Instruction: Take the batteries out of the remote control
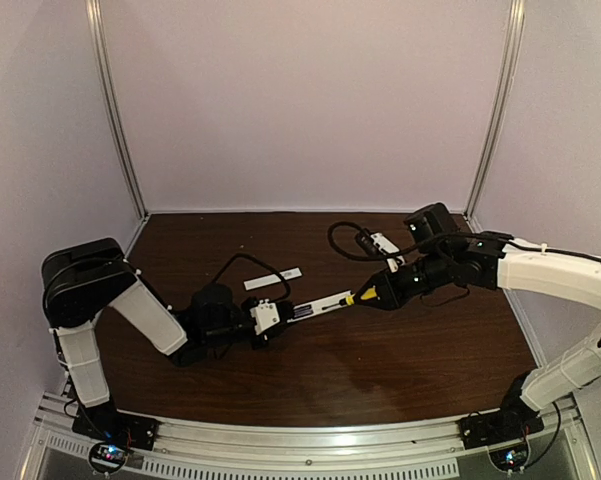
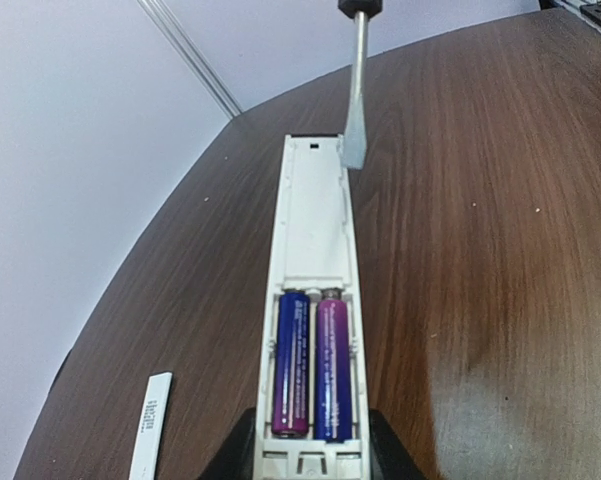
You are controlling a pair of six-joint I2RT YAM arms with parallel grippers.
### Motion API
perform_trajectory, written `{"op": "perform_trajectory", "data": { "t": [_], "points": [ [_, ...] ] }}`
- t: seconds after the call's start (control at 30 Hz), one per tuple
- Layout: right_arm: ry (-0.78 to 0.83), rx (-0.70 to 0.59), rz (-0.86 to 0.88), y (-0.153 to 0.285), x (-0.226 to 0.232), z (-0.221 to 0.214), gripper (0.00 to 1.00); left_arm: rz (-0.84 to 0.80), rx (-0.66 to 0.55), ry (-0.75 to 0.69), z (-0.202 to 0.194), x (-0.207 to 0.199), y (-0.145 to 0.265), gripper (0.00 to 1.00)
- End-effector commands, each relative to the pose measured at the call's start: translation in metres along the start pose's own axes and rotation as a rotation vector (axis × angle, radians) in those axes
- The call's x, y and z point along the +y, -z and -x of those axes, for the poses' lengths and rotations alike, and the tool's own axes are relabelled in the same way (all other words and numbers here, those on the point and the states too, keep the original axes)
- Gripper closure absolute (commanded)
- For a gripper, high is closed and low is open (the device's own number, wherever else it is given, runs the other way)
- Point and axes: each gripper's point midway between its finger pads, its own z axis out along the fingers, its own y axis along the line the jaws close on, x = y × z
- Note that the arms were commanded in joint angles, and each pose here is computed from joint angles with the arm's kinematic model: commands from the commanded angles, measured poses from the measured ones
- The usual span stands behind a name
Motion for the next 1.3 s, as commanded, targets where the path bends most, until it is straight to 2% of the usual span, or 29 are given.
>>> {"op": "perform_trajectory", "data": {
  "t": [0.0,0.53,1.27],
  "points": [
    [-0.013,-0.040,-0.032,-0.004,0.000,0.009,1.00,0.084,-0.043,-0.049,0.012,0.012,-0.005,1.00],
    [-0.009,0.003,-0.068,-0.037,0.004,-0.003,1.00,0.065,-0.026,-0.031,0.000,-0.002,-0.008,1.00],
    [-0.030,-0.014,-0.148,-0.050,-0.009,0.008,1.00,0.043,0.018,-0.040,-0.007,-0.008,-0.014,1.00]
  ]
}}
